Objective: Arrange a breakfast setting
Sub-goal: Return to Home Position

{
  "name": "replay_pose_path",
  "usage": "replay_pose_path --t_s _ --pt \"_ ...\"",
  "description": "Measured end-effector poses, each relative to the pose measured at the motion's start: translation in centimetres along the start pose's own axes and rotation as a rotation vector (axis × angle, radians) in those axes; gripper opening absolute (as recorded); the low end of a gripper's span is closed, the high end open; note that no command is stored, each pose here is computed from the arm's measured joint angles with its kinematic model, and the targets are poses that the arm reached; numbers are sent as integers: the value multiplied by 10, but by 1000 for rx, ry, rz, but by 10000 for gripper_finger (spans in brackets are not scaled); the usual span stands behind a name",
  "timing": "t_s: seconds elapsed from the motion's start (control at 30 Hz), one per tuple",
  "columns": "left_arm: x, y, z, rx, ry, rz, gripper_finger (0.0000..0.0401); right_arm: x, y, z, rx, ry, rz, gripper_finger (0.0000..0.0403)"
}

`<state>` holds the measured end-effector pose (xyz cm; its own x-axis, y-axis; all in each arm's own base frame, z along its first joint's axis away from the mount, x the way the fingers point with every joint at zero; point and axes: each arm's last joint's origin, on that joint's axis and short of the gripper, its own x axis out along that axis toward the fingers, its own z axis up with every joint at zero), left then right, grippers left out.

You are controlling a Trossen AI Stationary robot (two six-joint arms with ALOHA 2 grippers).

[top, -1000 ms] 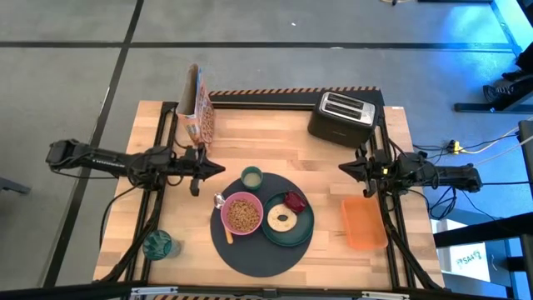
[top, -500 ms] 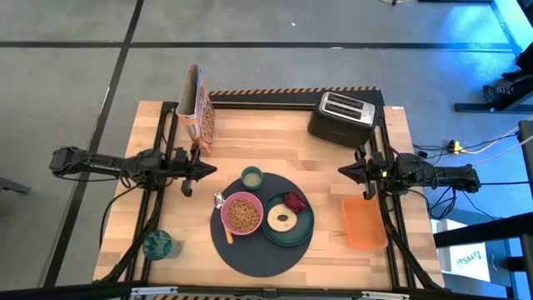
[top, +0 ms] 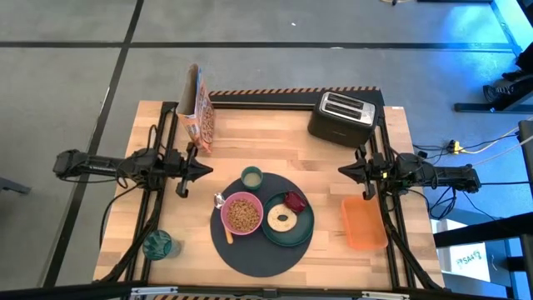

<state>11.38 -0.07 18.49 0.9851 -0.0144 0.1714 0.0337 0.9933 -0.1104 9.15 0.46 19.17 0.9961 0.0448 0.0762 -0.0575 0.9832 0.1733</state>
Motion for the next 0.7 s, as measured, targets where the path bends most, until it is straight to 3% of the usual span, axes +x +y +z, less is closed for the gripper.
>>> replay_pose_path --t_s 0.7 --pt "-18 1 -8 13 88 12 1 0 0 -1 -27 14 -1 0"
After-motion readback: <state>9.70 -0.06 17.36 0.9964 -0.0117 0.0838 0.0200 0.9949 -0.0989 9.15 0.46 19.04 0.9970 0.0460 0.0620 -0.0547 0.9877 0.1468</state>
